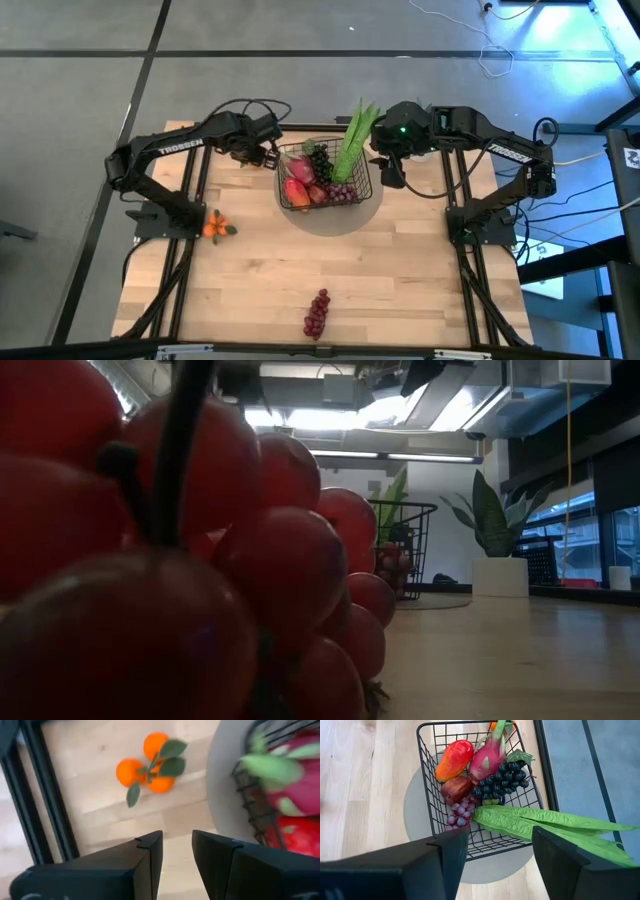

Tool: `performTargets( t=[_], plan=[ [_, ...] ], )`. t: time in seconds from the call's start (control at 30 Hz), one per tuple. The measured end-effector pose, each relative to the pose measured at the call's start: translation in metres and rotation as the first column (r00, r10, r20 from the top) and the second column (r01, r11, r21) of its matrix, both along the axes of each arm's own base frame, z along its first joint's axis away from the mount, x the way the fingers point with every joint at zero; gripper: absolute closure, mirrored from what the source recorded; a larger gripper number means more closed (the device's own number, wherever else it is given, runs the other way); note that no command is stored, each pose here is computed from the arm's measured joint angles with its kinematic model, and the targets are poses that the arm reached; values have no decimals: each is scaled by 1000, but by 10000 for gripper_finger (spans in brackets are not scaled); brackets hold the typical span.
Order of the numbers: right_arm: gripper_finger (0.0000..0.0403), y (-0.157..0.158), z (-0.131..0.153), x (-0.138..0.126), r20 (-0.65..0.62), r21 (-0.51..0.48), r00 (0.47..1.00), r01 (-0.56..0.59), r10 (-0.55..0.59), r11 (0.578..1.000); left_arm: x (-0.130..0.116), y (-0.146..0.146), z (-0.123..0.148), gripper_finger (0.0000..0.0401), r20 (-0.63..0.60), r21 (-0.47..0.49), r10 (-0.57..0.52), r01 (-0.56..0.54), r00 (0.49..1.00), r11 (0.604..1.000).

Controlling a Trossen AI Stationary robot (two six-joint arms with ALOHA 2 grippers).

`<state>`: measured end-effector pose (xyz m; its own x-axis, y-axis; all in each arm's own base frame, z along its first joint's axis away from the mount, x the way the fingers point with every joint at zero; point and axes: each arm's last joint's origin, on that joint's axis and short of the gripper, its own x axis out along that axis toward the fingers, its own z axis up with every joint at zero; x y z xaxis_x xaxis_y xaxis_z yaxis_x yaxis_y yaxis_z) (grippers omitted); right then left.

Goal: Build produce basket
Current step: Put the top orange into the wire basket

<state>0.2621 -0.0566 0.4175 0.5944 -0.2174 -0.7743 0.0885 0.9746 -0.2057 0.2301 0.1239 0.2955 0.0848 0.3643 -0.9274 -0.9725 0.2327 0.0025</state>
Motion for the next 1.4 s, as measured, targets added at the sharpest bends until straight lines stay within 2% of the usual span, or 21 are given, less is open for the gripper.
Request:
performTargets(
  t=[0.17,0.5,1.17,1.4],
  plan=[
    [196,0,0,0,0,-1,1000,-1,1,1000,-8,18,-24,309,-32,-37,42,-43,999,998],
    [196,0,0,0,-1,-1,1000,-1,1,1000,-10,41,-61,309,-53,-13,-11,10,999,1000],
    [196,0,0,0,-2,-1,1000,-1,1,1000,3,56,-93,309,-168,-6,-55,55,984,998],
    [196,0,0,0,-2,-1,1000,-1,1,1000,0,58,-94,330,-185,-13,-49,48,981,999]
  ],
)
